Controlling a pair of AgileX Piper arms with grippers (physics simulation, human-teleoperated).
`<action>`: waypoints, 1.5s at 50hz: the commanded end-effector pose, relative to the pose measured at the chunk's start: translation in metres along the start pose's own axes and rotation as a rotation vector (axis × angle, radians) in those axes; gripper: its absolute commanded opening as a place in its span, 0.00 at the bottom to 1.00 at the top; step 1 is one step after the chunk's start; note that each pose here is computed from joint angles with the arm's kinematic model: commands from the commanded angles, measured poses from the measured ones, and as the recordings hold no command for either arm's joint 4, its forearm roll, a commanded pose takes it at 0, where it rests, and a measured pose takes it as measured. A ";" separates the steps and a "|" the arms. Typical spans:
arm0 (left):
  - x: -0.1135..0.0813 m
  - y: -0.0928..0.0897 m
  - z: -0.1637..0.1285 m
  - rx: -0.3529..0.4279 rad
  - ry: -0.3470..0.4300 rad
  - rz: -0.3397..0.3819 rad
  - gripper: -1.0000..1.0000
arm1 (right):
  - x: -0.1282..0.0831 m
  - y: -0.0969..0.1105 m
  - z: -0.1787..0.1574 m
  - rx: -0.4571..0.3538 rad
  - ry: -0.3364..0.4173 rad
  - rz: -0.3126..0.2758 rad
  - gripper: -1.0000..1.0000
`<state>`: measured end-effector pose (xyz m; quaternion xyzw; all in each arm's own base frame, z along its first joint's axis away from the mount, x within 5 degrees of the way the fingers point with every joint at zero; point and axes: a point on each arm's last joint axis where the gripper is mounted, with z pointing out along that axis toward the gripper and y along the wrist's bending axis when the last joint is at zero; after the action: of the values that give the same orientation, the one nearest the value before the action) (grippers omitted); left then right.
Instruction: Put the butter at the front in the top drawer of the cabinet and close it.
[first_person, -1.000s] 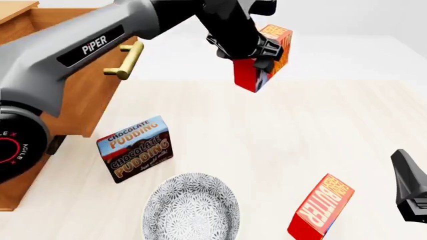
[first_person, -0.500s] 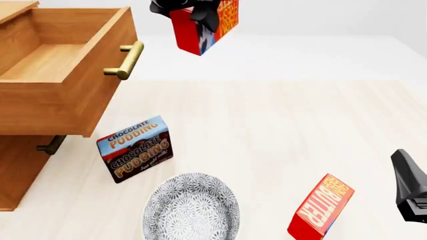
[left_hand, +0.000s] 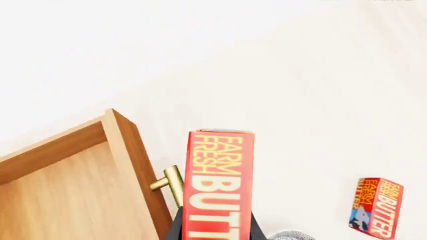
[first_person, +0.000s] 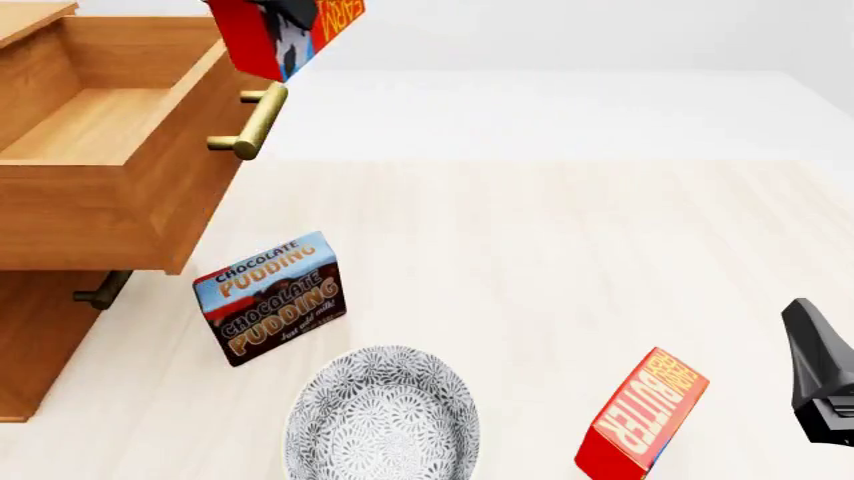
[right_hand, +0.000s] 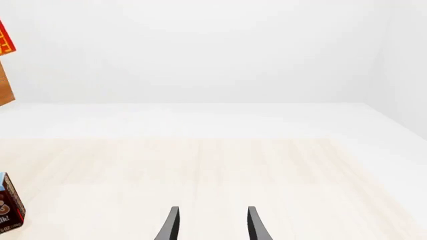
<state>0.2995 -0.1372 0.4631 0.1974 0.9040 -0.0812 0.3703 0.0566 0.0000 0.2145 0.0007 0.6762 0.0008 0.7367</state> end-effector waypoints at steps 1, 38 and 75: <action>0.013 0.034 -0.022 -0.080 -0.012 -0.020 0.00 | 0.000 0.000 0.000 0.000 0.000 -0.001 1.00; 0.053 0.099 -0.059 -0.265 0.001 -0.228 0.00 | 0.000 0.000 0.000 0.000 0.000 -0.001 1.00; 0.073 0.136 -0.035 -0.328 0.103 -0.360 0.00 | 0.000 0.000 0.000 0.000 0.000 -0.001 1.00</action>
<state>0.2803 0.0131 0.4410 -0.0212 0.9414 0.0077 0.3366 0.0566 0.0000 0.2145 0.0007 0.6762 0.0008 0.7367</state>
